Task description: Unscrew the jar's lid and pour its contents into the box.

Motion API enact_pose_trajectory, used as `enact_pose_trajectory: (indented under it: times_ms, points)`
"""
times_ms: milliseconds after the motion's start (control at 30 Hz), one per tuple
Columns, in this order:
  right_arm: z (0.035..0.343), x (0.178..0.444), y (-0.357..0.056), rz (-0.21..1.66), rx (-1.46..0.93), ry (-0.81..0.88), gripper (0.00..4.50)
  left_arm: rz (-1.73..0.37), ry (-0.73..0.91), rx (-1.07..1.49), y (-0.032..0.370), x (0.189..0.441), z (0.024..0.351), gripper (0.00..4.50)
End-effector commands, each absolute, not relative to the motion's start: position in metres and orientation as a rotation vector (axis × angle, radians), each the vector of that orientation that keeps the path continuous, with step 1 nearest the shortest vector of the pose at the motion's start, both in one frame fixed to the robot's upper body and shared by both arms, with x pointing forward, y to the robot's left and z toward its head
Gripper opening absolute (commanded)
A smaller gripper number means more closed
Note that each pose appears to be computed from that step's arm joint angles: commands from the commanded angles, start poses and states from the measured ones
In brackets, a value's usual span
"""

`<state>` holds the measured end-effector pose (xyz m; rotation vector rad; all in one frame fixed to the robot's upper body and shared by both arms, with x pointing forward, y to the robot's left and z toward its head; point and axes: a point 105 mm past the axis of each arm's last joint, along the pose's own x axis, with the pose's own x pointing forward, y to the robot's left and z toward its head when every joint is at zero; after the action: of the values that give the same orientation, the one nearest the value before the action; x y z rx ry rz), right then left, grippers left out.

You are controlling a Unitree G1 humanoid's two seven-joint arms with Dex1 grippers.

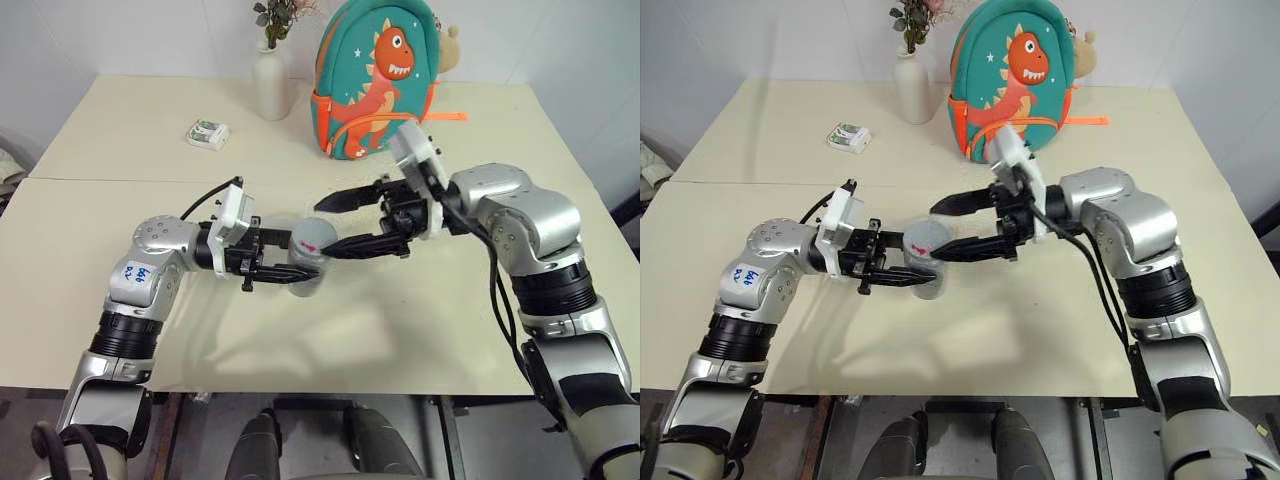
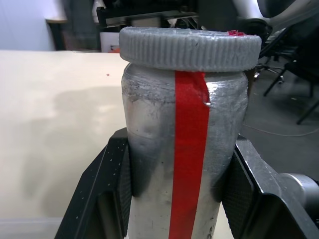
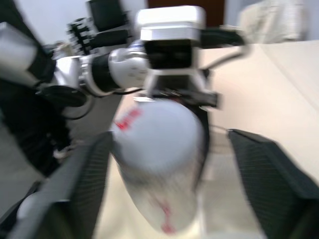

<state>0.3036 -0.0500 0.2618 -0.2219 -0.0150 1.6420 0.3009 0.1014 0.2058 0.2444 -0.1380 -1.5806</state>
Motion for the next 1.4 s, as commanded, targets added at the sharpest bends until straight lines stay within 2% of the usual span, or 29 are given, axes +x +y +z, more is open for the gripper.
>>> enact_pose_trajectory:
  times_ms: [33,133,267,600,767,1167,1400]
  points:
    - [0.290,0.292,-0.056,1.639,-0.245,-0.147,4.49,-1.532,-0.194,0.251,0.108,0.299,0.211,2.09]
    - [0.305,0.289,-0.062,1.612,-0.229,-0.196,4.49,-1.464,-0.190,0.246,0.118,0.303,0.208,2.09]
    - [0.307,0.291,-0.057,1.546,-0.230,-0.224,4.49,-1.362,-0.214,0.229,0.125,0.311,0.209,2.09]
    - [0.285,0.321,-0.023,1.351,-0.210,-0.199,4.49,-1.321,-0.262,0.190,0.111,0.311,0.219,2.09]
    - [0.277,0.319,-0.013,1.368,-0.262,-0.188,4.49,-1.325,-0.269,0.187,0.106,0.314,0.221,2.09]
    - [0.274,0.309,-0.004,1.400,-0.224,-0.177,4.49,-1.324,-0.290,0.162,0.096,0.319,0.224,2.09]
    - [0.287,0.321,-0.017,1.338,-0.184,-0.210,4.49,-1.331,-0.295,0.154,0.096,0.318,0.223,2.09]
